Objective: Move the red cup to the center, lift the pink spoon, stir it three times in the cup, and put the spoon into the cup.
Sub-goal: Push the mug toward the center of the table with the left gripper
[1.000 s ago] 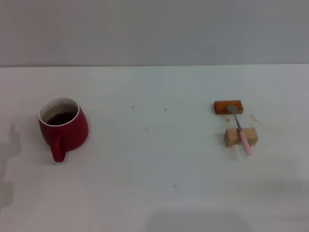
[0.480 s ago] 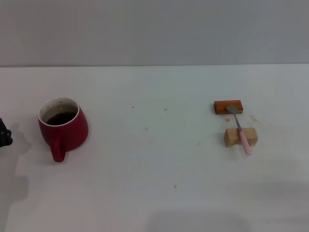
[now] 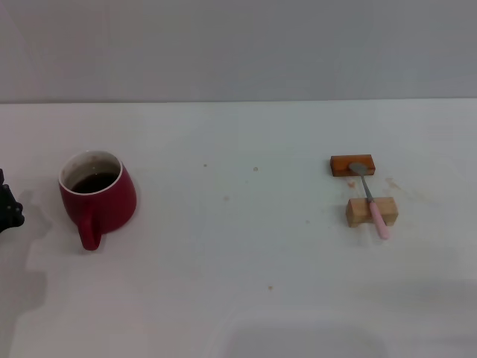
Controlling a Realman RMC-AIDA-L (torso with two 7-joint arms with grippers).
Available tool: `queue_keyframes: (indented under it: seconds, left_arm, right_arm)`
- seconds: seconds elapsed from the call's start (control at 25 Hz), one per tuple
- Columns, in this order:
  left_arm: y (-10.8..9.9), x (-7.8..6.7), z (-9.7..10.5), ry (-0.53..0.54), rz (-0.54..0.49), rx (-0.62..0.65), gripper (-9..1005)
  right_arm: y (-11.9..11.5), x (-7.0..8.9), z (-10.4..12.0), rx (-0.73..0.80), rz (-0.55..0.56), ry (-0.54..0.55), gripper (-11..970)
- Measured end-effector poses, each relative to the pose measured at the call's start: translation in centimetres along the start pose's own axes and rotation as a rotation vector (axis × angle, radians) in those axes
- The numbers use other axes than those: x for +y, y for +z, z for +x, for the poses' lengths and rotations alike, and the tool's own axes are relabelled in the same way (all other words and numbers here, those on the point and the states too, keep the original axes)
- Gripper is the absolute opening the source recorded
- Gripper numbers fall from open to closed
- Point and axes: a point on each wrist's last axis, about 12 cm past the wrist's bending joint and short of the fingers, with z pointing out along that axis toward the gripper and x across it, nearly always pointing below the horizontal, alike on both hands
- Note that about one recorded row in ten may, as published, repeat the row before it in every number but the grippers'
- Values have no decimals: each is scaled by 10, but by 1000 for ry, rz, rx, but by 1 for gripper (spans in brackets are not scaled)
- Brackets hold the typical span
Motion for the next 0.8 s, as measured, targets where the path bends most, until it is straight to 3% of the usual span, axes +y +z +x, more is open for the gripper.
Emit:
queue_keyframes:
  seconds: [0.8]
  left_arm:
    - [7,0,0,13,14,21,-2]
  right_arm:
    - [0,2,0,2,-7,5,673]
